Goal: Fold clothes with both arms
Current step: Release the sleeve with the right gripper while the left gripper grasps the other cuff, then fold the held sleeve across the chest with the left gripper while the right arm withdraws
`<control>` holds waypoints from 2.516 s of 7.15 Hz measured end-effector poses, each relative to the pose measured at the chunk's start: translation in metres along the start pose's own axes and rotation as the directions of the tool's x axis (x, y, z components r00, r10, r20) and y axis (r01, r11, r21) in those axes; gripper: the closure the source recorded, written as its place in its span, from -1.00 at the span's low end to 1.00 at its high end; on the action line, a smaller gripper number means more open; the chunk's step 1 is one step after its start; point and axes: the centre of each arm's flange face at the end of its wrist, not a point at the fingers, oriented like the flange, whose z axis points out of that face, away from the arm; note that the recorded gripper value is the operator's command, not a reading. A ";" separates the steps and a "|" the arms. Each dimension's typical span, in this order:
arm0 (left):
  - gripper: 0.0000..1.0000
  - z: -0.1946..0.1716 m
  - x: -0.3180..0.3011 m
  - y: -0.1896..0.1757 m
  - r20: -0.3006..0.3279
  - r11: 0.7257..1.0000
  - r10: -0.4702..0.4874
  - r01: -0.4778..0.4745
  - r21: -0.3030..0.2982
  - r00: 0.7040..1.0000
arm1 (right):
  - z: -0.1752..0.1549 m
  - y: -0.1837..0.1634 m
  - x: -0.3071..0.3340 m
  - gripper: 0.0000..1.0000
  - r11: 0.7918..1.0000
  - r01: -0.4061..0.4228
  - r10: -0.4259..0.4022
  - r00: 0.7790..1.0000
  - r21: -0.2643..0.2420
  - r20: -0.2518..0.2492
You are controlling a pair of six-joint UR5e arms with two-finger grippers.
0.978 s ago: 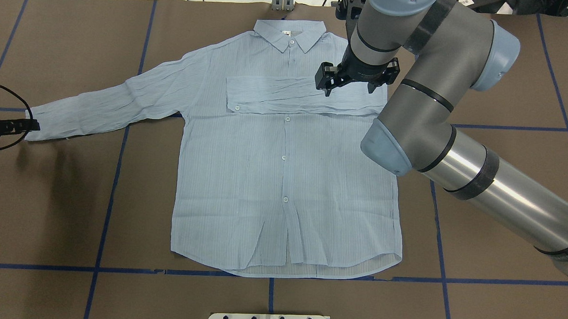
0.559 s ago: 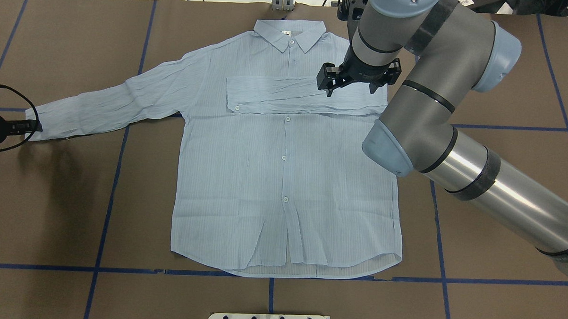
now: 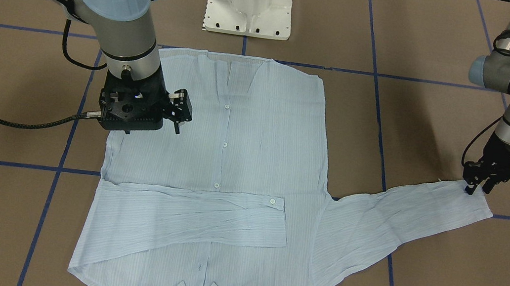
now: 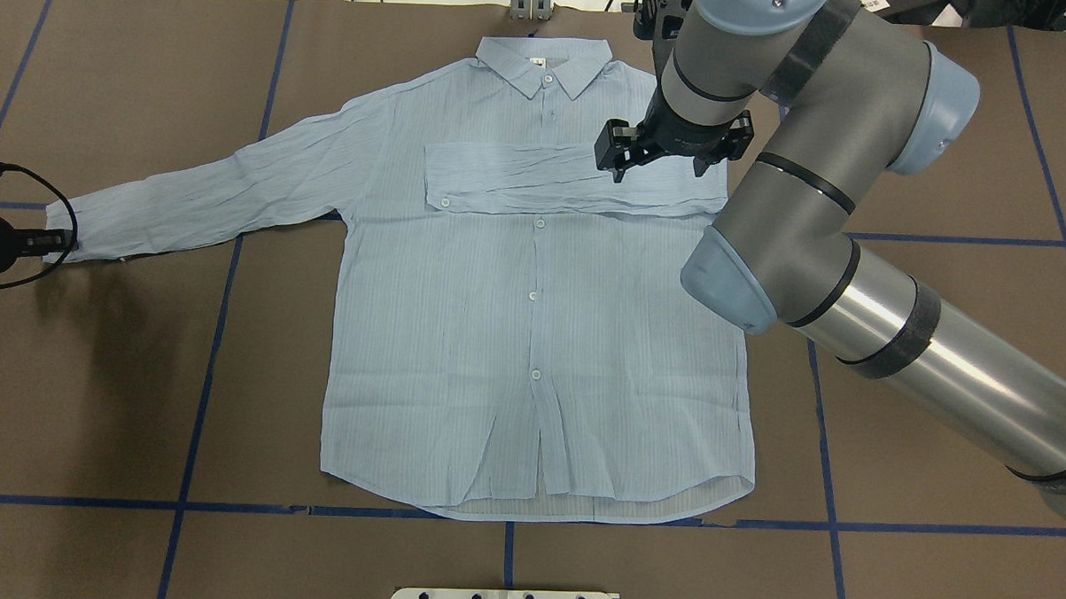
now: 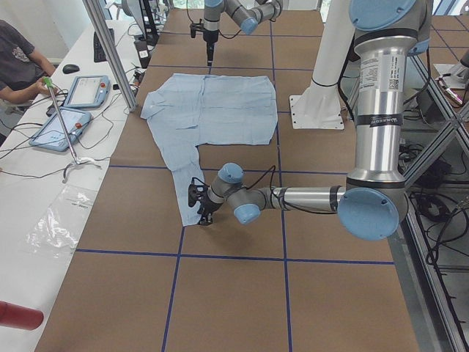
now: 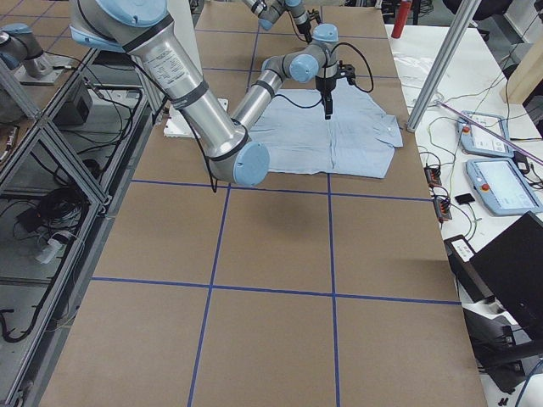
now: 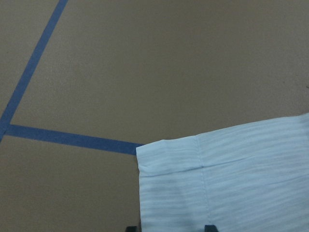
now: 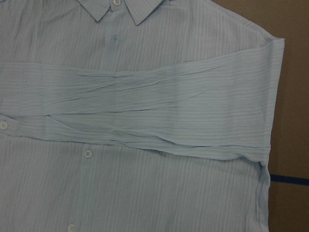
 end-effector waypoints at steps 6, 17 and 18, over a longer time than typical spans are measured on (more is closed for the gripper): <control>1.00 -0.019 0.016 -0.008 -0.018 1.000 0.017 -0.017 0.007 1.000 | 0.003 0.001 0.004 -1.00 1.000 -0.002 0.002 1.000 -0.007 -0.002; 1.00 -0.193 0.542 -0.187 -0.238 0.909 -0.405 0.362 -0.206 0.883 | 0.003 0.040 0.257 -1.00 0.987 0.116 -0.123 0.991 -0.111 -0.056; 1.00 -0.196 0.588 -0.176 -0.284 0.875 -0.474 0.408 -0.261 0.834 | 0.001 0.042 0.280 -1.00 0.985 0.124 -0.131 0.990 -0.122 -0.056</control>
